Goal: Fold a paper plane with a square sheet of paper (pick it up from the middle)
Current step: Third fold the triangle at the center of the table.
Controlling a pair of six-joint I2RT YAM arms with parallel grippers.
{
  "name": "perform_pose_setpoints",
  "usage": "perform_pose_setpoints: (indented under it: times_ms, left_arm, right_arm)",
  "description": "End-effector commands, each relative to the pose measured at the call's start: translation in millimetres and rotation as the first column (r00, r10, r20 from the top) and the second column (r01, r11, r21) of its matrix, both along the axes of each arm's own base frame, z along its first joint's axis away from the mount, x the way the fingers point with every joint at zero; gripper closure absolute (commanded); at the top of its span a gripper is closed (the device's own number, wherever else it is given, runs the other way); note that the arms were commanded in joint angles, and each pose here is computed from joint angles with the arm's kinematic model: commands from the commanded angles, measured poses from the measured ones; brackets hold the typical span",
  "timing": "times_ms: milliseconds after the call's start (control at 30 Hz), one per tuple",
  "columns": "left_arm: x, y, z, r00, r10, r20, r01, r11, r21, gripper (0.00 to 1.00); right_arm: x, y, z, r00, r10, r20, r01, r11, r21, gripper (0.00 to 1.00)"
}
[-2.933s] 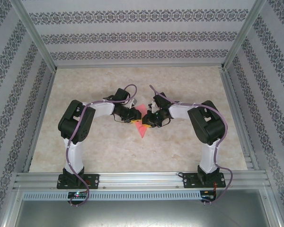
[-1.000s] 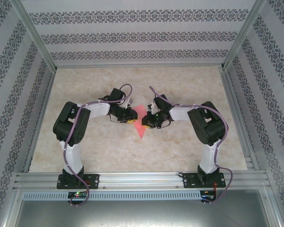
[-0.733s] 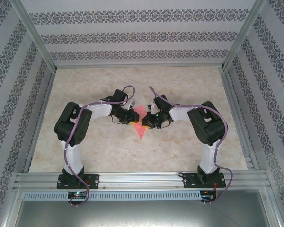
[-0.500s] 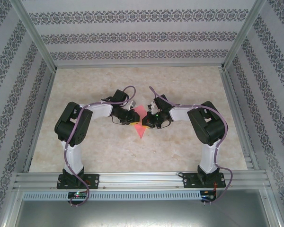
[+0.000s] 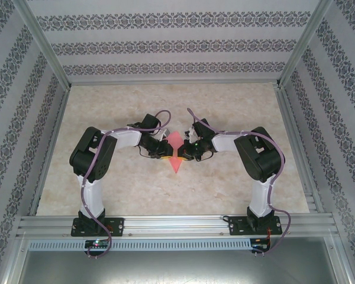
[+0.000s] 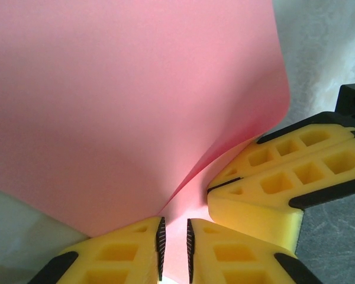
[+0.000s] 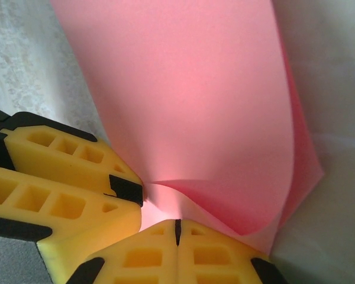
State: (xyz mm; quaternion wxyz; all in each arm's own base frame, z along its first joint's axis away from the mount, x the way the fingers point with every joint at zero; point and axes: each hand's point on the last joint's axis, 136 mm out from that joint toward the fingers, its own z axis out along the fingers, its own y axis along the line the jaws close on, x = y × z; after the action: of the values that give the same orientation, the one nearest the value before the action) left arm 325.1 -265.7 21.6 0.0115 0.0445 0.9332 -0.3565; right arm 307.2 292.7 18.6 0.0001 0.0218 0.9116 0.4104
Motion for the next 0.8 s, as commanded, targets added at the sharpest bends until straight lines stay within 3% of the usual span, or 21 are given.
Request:
perform_pose_setpoints:
  times_ms: [0, 300, 767]
  left_arm:
    - [-19, 12, -24, 0.998, -0.043, -0.054, 0.048, 0.993, 0.109, 0.78]
    - [-20, 30, -41, 0.997, -0.055, -0.048, 0.065, 0.971, 0.230, 0.78]
    - [-20, 32, -48, 0.997, -0.050, -0.053, 0.062, 0.965, 0.255, 0.78]
  right_arm:
    - [-5, 2, -2, 1.000, 0.006, -0.013, -0.005, 1.000, 0.015, 1.00]
    - [-2, 5, 17, 1.000, 0.000, 0.020, -0.001, 0.998, 0.059, 0.99]
    - [-32, 10, 17, 1.000, 0.018, -0.007, -0.017, 0.997, 0.073, 0.99]
